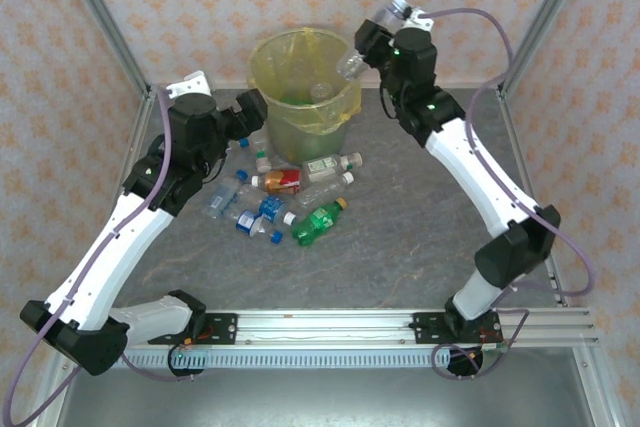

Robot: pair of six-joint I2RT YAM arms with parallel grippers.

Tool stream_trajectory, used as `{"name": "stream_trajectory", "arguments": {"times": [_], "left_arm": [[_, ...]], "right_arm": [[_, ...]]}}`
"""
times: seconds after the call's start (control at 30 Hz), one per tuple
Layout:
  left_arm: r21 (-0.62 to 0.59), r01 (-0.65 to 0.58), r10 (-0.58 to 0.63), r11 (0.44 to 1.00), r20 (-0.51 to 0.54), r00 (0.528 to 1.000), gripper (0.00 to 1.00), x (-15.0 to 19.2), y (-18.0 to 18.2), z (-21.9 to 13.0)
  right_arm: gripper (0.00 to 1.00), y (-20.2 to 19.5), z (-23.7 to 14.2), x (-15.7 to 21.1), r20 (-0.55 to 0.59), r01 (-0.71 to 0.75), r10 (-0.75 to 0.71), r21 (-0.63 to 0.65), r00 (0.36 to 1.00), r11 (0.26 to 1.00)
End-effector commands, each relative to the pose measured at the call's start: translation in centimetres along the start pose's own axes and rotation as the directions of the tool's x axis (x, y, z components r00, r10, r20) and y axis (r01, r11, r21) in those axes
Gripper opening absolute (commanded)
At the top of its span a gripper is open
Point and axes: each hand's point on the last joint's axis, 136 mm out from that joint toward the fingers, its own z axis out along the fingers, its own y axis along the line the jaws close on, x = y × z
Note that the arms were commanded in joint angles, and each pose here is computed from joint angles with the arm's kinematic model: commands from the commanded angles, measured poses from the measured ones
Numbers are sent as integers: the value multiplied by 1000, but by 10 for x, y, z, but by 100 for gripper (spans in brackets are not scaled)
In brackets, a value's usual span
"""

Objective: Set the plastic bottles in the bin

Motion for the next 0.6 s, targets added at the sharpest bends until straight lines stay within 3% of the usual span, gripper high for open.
{"name": "stream_trajectory", "arguments": {"times": [0.0, 0.57], "left_arm": [[-12, 15, -15, 1000, 34, 999, 99, -15, 2, -17], [-80, 5, -4, 997, 19, 1000, 99, -12, 21, -37]], "right_arm": [[52, 22, 18, -2, 40, 40, -39, -43, 998, 998], [52, 56, 109, 50, 3, 96, -96, -75, 995, 993]]}}
